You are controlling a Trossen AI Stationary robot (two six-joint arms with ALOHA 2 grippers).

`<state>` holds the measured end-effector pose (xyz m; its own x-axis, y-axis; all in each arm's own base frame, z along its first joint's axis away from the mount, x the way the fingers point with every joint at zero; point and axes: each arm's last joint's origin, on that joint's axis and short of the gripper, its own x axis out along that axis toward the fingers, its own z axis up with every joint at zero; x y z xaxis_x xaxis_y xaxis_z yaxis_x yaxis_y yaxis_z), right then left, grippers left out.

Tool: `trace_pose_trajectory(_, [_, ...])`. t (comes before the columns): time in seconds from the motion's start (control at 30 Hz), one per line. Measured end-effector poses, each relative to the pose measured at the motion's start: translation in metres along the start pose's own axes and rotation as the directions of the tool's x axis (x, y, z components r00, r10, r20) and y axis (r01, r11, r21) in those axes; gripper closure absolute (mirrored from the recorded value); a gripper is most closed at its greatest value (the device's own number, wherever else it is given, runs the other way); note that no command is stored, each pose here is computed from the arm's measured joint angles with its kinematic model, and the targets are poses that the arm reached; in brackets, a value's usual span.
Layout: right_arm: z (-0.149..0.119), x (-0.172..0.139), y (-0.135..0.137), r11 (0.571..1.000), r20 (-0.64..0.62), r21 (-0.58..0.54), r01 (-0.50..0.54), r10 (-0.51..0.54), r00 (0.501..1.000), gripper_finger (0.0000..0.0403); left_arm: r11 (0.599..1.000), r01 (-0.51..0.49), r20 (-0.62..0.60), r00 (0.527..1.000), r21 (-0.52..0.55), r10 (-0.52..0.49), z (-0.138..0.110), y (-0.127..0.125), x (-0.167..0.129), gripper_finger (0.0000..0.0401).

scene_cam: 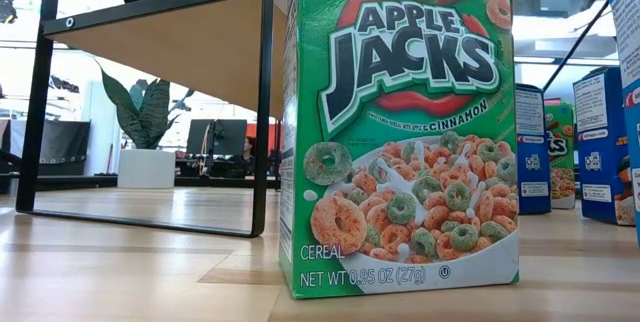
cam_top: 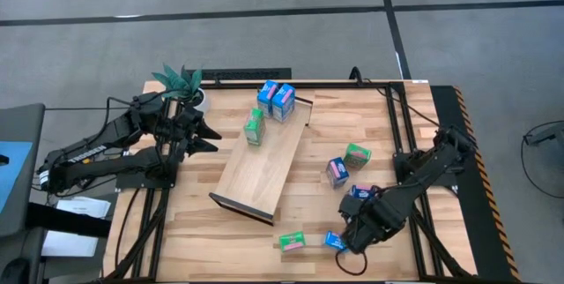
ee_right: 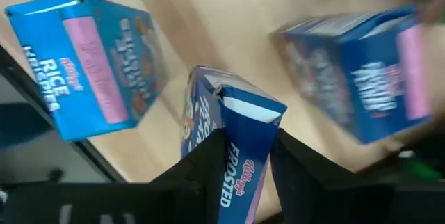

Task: Stack cereal on shelf
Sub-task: Put the bottom dark blue cereal box on the shelf

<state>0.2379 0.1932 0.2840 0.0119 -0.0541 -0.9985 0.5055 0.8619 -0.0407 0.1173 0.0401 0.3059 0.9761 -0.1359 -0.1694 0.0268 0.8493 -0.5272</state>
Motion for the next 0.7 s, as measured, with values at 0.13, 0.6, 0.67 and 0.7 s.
trace_pose_trajectory(0.13, [0.011,-0.013,-0.012,0.997,0.007,-0.050,0.063,-0.062,0.998,0.0275,1.000,0.000,0.001,1.000,0.001,0.000,0.000,0.000,0.000,0.0137])
trace_pose_trajectory(0.6, [0.081,-0.068,-0.049,0.943,0.309,-0.284,0.175,-0.082,0.948,0.0275,1.000,-0.001,0.000,1.000,-0.007,0.001,0.000,0.000,0.000,0.0137])
trace_pose_trajectory(0.67, [0.093,-0.075,-0.057,0.926,0.348,-0.312,0.210,-0.094,0.933,0.0275,1.000,0.000,0.000,1.000,-0.009,0.000,0.000,0.000,0.000,0.0137])
trace_pose_trajectory(0.7, [0.098,-0.079,-0.062,0.921,0.365,-0.321,0.221,-0.095,0.926,0.0275,1.000,0.000,0.000,1.000,-0.014,0.000,0.000,0.000,0.000,0.0137])
